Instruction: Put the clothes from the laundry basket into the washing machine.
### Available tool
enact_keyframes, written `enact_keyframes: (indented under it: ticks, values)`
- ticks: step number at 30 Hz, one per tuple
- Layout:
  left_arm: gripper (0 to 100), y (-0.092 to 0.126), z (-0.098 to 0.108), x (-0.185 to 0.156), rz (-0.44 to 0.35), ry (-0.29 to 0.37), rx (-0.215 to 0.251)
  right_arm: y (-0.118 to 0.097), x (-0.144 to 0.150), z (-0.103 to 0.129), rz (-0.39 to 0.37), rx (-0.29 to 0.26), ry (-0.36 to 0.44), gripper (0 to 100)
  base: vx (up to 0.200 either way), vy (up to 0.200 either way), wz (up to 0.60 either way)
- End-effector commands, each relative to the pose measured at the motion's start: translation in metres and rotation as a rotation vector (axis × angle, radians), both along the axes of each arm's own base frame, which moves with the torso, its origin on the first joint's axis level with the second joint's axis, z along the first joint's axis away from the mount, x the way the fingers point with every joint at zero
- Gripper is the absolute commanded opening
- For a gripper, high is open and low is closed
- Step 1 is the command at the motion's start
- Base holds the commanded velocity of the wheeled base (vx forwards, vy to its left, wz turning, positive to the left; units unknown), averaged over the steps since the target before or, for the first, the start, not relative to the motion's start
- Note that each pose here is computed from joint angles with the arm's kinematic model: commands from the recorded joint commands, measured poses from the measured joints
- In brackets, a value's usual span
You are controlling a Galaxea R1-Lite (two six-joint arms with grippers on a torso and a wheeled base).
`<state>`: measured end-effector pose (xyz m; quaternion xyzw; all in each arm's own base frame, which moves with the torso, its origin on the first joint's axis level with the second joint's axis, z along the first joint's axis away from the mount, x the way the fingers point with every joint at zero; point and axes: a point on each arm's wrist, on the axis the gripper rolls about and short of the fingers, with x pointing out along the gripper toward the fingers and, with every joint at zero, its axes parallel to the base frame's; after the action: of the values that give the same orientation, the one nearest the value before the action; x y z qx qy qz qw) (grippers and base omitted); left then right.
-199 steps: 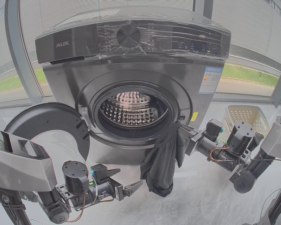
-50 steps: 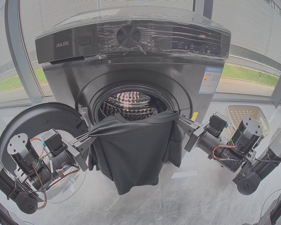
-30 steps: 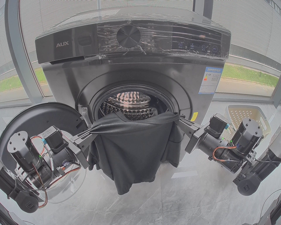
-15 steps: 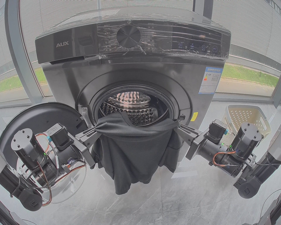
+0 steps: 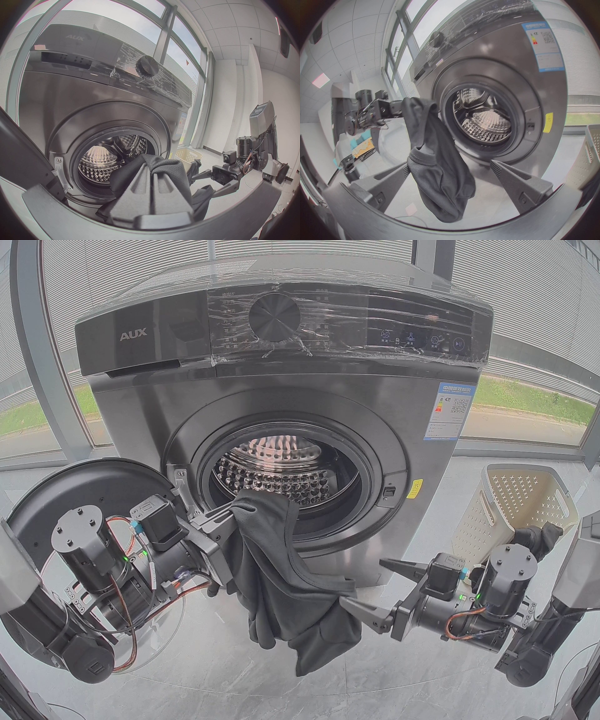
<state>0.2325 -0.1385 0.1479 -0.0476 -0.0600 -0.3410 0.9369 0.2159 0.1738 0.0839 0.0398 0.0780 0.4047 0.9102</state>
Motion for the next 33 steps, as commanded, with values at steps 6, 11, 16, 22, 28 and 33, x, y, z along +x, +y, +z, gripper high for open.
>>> enact_keyframes:
  ticks: [6, 11, 16, 22, 28, 33]
  values:
    - [0, -0.004, 0.001, 0.005, 0.003, -0.007, -0.011, -0.005, -0.028, -0.035, 0.107, -0.118, 0.151, 100, 0.0, 0.0, 0.0]
    - [0, -0.004, 0.001, 0.005, 0.006, -0.007, -0.011, -0.003, -0.023, -0.048, 0.102, -0.153, 0.177, 100, 0.0, 0.0, 0.0]
    - [0, -0.007, 0.001, 0.002, -0.009, -0.004, -0.009, 0.015, 0.0, -0.049, 0.085, -0.115, 0.12, 100, 0.0, 0.0, 0.0]
    - [0, -0.011, 0.005, 0.001, -0.022, -0.02, -0.016, 0.034, 0.023, -0.039, 0.085, -0.052, 0.034, 100, 0.0, 0.0, 0.0]
    - [0, -0.018, 0.011, 0.001, -0.034, -0.05, -0.031, 0.048, 0.034, -0.054, 0.101, -0.056, 0.037, 100, 0.0, 0.0, 0.0]
    - [0, -0.022, 0.012, -0.001, -0.048, -0.052, -0.034, 0.055, 0.039, -0.06, 0.11, -0.054, 0.034, 100, 0.0, 0.0, 0.0]
